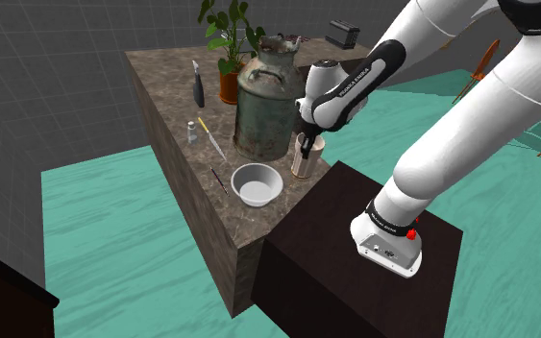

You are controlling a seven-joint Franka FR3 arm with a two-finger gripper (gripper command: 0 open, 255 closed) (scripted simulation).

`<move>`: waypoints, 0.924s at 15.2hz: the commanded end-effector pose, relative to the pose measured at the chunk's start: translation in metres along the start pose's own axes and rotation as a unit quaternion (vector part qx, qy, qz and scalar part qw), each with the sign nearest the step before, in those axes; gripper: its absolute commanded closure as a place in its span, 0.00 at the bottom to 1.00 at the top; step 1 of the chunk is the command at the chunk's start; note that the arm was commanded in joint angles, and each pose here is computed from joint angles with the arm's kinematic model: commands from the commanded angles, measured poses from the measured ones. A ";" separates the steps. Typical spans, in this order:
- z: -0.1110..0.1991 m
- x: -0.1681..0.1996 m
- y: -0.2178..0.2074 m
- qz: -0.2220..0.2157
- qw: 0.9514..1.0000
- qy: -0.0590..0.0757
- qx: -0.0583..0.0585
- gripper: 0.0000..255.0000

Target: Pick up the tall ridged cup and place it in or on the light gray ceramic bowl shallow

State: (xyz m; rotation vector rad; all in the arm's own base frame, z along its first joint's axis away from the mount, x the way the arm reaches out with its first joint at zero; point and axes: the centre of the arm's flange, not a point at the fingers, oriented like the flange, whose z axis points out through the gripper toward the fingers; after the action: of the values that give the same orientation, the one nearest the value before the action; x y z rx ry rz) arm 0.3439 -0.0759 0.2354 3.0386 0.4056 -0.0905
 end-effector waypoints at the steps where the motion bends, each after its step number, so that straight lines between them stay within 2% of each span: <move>1: -0.012 -0.001 0.002 0.000 1.000 0.000 0.000 1.00; 14: -0.080 -0.005 0.006 0.000 1.000 0.000 0.000 1.00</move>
State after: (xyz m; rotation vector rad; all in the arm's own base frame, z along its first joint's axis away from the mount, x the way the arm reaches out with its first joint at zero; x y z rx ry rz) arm 0.3442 -0.0754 0.3098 3.0388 0.4054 -0.0906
